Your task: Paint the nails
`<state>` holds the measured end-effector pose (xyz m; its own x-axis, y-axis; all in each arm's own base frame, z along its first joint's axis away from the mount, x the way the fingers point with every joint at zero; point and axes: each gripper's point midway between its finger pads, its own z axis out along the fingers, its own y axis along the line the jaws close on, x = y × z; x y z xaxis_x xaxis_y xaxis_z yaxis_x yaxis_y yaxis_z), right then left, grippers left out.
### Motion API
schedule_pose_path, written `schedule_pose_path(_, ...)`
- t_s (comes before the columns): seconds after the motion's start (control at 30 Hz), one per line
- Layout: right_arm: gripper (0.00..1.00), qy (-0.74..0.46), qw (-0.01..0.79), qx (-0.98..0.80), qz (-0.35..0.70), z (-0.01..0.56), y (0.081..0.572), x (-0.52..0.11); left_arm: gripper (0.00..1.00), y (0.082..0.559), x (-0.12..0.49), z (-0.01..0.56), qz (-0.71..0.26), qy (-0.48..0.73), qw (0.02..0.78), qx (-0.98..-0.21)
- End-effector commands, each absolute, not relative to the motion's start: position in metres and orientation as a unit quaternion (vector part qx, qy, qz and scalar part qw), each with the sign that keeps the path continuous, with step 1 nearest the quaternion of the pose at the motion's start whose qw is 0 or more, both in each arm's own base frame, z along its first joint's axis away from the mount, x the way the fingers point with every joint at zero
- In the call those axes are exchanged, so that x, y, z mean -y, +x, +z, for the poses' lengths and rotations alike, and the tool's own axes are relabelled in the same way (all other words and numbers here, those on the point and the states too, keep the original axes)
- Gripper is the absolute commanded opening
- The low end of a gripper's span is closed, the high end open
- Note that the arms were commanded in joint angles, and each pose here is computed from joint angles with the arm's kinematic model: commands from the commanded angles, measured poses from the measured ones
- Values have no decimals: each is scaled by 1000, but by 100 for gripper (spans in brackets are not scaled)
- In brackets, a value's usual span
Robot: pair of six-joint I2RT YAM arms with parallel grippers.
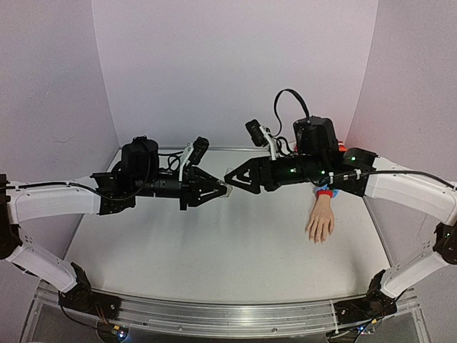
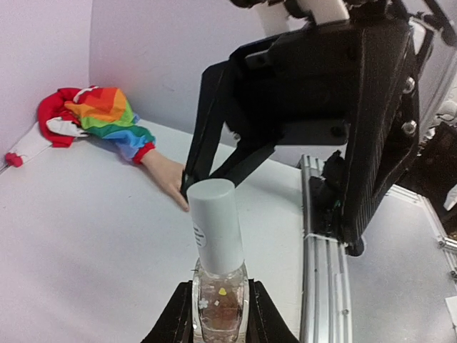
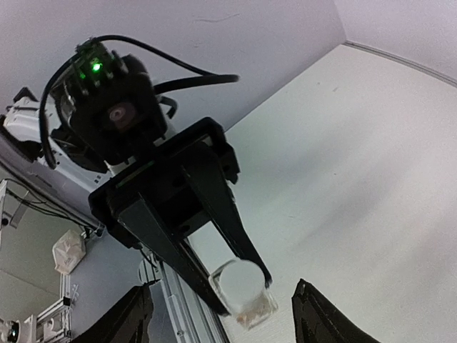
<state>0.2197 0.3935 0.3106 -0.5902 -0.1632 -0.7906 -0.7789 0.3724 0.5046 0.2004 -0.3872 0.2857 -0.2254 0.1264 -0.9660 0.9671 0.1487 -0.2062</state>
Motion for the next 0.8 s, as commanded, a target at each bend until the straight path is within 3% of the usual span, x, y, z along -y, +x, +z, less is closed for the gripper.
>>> schedule_pose_path(0.0, 68, -256, 332, -796, 437, 319, 236, -382, 0, 213, 377, 308, -408, 450, 505, -613)
schedule_pose_path(0.5, 51, -285, 240, -825, 424, 296, 239, -415, 0, 212, 377, 300, -385, 464, 503, -619)
schedule_pose_path(0.77, 33, -298, 219, -819, 439, 295, 235, -422, 0, 211, 377, 296, -382, 469, 499, -621)
